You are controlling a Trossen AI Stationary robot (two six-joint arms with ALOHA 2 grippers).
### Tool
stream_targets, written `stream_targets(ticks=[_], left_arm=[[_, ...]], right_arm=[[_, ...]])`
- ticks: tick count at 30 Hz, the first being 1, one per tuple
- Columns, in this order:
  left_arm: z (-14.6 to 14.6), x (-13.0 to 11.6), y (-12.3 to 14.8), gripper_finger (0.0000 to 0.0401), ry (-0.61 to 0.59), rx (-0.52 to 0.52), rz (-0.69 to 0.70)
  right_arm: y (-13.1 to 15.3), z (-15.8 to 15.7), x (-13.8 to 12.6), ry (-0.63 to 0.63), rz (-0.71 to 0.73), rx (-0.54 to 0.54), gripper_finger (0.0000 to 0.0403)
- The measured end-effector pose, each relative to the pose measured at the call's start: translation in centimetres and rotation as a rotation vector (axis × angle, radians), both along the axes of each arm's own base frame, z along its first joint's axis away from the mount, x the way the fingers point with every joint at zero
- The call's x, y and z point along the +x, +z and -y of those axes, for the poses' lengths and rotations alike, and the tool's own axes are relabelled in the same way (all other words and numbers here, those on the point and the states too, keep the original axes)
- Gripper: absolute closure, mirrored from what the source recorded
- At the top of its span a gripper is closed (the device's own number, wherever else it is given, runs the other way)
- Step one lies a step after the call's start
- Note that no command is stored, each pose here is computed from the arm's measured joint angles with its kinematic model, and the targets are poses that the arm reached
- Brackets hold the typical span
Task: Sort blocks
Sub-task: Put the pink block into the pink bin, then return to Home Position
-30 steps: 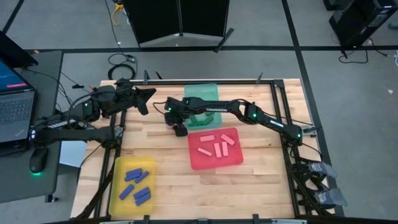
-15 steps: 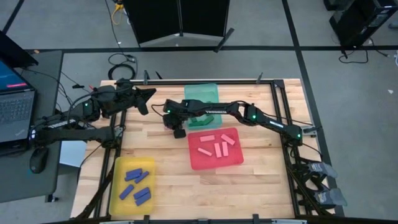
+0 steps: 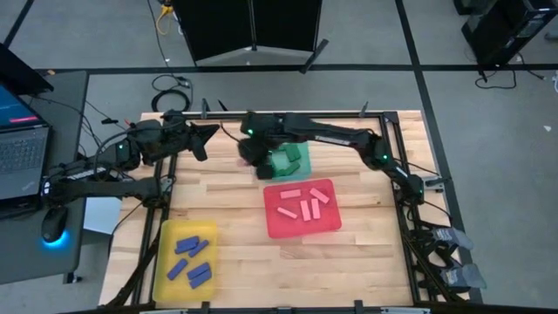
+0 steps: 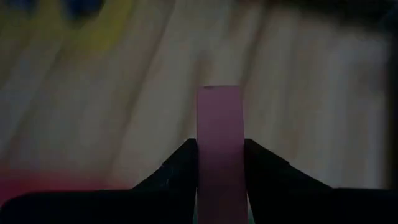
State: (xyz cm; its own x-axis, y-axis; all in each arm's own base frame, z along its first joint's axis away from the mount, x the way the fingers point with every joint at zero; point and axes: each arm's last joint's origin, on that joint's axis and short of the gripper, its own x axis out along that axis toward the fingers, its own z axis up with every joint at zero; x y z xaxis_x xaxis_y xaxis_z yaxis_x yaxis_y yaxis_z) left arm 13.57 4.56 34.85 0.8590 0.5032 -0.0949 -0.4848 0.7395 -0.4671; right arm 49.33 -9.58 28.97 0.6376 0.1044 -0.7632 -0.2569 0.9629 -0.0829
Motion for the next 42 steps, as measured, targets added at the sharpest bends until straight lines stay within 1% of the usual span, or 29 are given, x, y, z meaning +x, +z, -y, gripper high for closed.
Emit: stream_targets(ticks=[4, 5, 7, 9, 11, 14, 18, 19, 21, 23, 25, 27, 29, 31, 33, 35, 37, 39, 41, 42], left_arm=[[0.0, 0.0, 0.0, 0.0389, -0.002, 0.001, -0.001], [0.0, 0.0, 0.0, 0.0389, -0.006, 0.005, -0.003], [0.0, 0.0, 0.0, 0.0389, -0.007, 0.007, -0.005], [0.0, 0.0, 0.0, 0.0389, -0.008, 0.01, -0.006], [0.0, 0.0, 0.0, 0.0389, -0.008, 0.013, -0.009], [0.0, 0.0, 0.0, 0.0389, -0.009, 0.013, -0.009], [0.1, 0.0, 0.0, 0.0389, -0.032, 0.011, -0.008], [0.1, 0.1, 0.0, 0.0389, -0.037, 0.009, -0.008], [0.1, 0.1, 0.0, 0.0389, -0.049, 0.006, -0.007], [0.2, 0.1, 0.0, 0.0389, -0.06, 0.005, -0.007], [0.2, 0.1, 0.0, 0.0389, -0.069, 0.005, -0.008], [0.2, 0.1, 0.0, 0.0389, -0.093, 0.025, -0.018], [0.3, 0.2, 0.0, 0.0389, -0.126, 0.058, -0.035], [0.4, 0.2, 0.0, 0.0389, -0.168, 0.1, -0.054], [0.5, 0.1, 0.0, 0.0389, -0.199, 0.125, -0.066], [0.6, 0.1, -0.1, 0.0389, -0.221, 0.164, -0.079], [0.6, 0.2, -0.9, 0.039, -0.245, 0.186, -0.078], [0.6, 0.4, -2.7, 0.039, -0.259, 0.178, -0.101], [0.6, 0.5, -4.9, 0.0391, -0.28, 0.178, -0.126], [0.7, 0.4, -6.1, 0.0391, -0.295, 0.18, -0.14]], right_arm=[[2.0, -3.1, -3.5, 0.041, -0.226, 0.05, 0.0292], [2.7, -4.0, -4.3, 0.044, -0.251, 0.055, 0.0292], [3.2, -5.9, -5.4, 0.04, -0.309, 0.052, 0.0292], [2.3, -7.9, -6.0, 0.034, -0.366, 0.042, 0.0292], [0.7, -9.5, -6.3, 0.023, -0.418, 0.04, 0.0292], [-0.8, -11.4, -7.3, -0.027, -0.41, 0.019, 0.0292], [-3.4, -12.4, -8.8, -0.142, -0.42, -0.015, 0.029], [-4.1, -12.5, -9.1, -0.166, -0.427, -0.021, 0.0275], [-4.3, -12.9, -9.9, -0.189, -0.404, -0.019, 0.0215], [-3.2, -13.4, -10.7, -0.2, -0.343, 0.005, 0.0146], [-2.4, -13.6, -11.5, -0.231, -0.321, 0.022, 0.0089], [-1.9, -13.7, -12.3, -0.291, -0.281, 0.011, 0.0053], [-0.7, -13.9, -13.5, -0.338, -0.201, -0.02, 0.0044], [0.9, -14.4, -14.9, -0.362, -0.077, -0.013, 0.006], [1.4, -14.7, -16.4, -0.368, 0.008, 0.025, 0.0101], [0.9, -14.9, -17.9, -0.367, 0.082, 0.062, 0.0158], [0.5, -15.0, -19.6, -0.358, 0.175, 0.092, 0.0225], [0.2, -15.2, -21.1, -0.337, 0.277, 0.13, 0.0294], [-1.2, -15.2, -22.8, -0.311, 0.324, 0.143, 0.0361], [-1.9, -15.2, -23.6, -0.295, 0.341, 0.139, 0.0382]])
